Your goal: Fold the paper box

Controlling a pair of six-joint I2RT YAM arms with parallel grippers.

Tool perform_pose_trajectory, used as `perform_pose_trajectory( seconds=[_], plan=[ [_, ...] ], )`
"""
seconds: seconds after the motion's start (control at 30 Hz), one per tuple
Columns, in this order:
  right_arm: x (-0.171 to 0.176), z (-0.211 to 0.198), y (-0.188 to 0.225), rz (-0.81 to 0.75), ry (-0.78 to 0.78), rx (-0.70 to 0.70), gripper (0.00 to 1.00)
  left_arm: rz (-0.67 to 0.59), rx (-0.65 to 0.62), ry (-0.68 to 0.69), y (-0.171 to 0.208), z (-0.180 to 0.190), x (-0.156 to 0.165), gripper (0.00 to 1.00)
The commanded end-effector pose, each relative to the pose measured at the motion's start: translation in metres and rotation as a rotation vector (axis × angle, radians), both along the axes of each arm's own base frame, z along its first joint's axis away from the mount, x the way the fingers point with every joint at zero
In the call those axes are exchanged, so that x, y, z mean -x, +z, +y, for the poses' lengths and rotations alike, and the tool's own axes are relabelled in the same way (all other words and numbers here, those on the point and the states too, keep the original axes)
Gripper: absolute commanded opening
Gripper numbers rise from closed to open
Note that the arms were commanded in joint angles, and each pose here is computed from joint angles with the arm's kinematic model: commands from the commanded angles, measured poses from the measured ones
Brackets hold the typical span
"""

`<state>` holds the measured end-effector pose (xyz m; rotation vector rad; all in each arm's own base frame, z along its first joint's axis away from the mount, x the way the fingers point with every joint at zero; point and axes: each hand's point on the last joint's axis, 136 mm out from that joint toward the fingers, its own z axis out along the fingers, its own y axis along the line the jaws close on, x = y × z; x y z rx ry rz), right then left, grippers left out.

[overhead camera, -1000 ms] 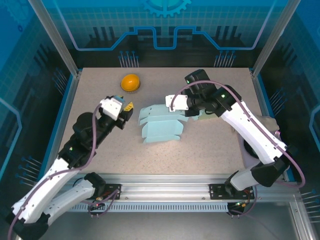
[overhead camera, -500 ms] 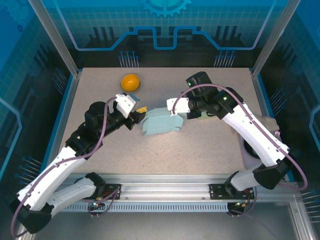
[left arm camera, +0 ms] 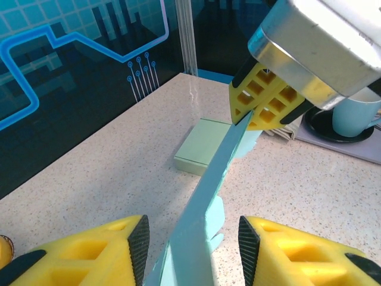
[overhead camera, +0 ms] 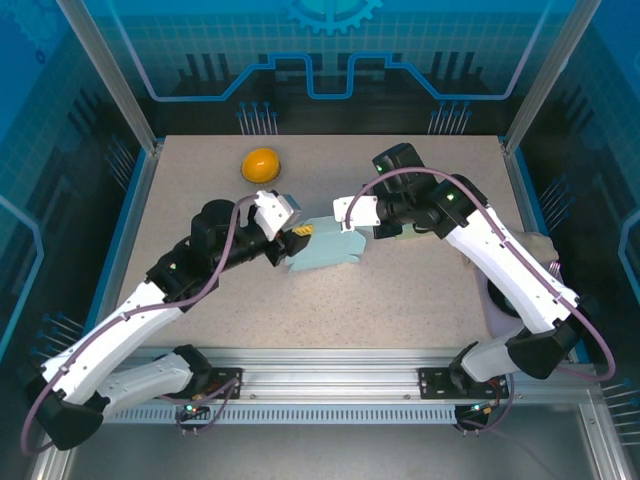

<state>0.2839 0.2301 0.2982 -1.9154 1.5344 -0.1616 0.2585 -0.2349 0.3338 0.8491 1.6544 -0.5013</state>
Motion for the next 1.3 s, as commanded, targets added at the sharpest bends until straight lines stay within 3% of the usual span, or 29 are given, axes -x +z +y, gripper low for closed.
perform_pose_trajectory(
  seconds=[0.0, 0.23, 0.43, 0.67, 0.8, 1.1, 1.27],
  plan=[
    [0.015, 0.003, 0.006, 0.018, 0.029, -0.022, 0.0, -0.075, 0.038, 0.032, 0.029, 0.005, -0.001, 0.47],
    [0.022, 0.009, 0.012, 0.034, 0.058, -0.056, 0.0, -0.024, 0.015, -0.027, 0.019, -0.004, 0.005, 0.47],
    [0.019, 0.002, 0.004, 0.029, 0.037, -0.014, 0.0, -0.11, 0.087, 0.142, 0.052, 0.029, -0.003, 0.46],
    [0.019, 0.004, 0.003, 0.034, 0.04, -0.018, 0.0, -0.023, 0.056, 0.205, 0.031, 0.036, -0.012, 0.45],
    [0.019, 0.004, 0.003, 0.038, 0.036, -0.024, 0.0, 0.049, 0.029, 0.17, 0.011, 0.026, -0.014, 0.45],
    [0.019, 0.006, 0.005, 0.044, 0.03, -0.031, 0.0, 0.113, 0.102, -0.006, 0.009, -0.005, 0.004, 0.45],
    [0.021, 0.012, 0.011, 0.066, 0.039, -0.062, 0.0, 0.15, 0.155, -0.002, 0.006, -0.011, 0.001, 0.45]
  ],
)
